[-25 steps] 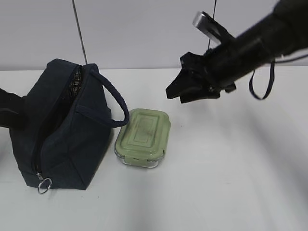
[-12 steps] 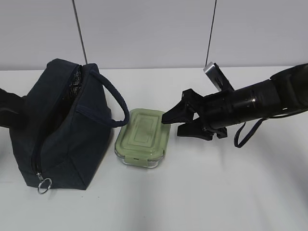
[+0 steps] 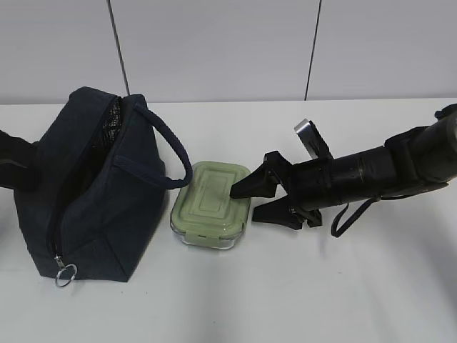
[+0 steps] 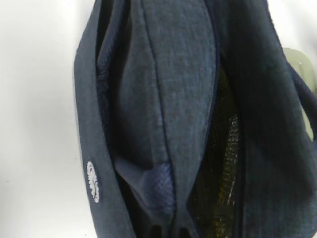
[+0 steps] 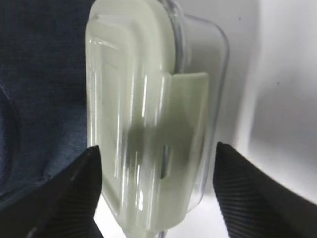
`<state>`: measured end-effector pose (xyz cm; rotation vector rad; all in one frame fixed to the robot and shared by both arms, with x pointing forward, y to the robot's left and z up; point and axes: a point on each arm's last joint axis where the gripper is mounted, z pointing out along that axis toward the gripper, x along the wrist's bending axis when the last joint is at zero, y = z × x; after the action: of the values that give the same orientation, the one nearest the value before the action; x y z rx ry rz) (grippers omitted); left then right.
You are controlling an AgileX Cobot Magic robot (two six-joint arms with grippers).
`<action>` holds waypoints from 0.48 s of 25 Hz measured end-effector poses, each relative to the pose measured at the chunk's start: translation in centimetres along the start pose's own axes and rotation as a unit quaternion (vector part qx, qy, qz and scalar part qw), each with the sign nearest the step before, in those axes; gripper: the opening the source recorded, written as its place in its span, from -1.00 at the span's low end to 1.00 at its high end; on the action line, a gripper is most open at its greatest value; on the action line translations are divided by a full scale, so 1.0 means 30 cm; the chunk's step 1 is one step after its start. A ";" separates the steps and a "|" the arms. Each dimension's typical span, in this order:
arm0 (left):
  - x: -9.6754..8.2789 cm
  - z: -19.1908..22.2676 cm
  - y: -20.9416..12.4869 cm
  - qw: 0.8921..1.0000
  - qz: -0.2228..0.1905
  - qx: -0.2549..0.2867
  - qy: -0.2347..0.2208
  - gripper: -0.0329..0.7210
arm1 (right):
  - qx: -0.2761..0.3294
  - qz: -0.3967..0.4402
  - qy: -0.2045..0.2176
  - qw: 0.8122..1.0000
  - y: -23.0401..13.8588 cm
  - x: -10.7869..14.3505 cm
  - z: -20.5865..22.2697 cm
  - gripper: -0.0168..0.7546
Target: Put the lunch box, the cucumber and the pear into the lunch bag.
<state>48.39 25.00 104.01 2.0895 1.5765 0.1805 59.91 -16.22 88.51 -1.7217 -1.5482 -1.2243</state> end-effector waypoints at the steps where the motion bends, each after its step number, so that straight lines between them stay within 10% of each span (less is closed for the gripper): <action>1: 0.000 -0.001 0.000 1.000 0.000 0.000 0.000 -0.95 | 0.000 -0.001 0.001 1.000 0.001 0.001 0.003 0.46; 12: 0.000 -0.001 0.001 1.000 0.000 0.000 0.000 -0.95 | -0.010 -0.026 -0.008 1.000 0.023 0.034 0.068 0.46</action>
<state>48.40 25.00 104.03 2.0897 1.5759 0.1810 61.07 -14.14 88.61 -1.7164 -1.6051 -1.2586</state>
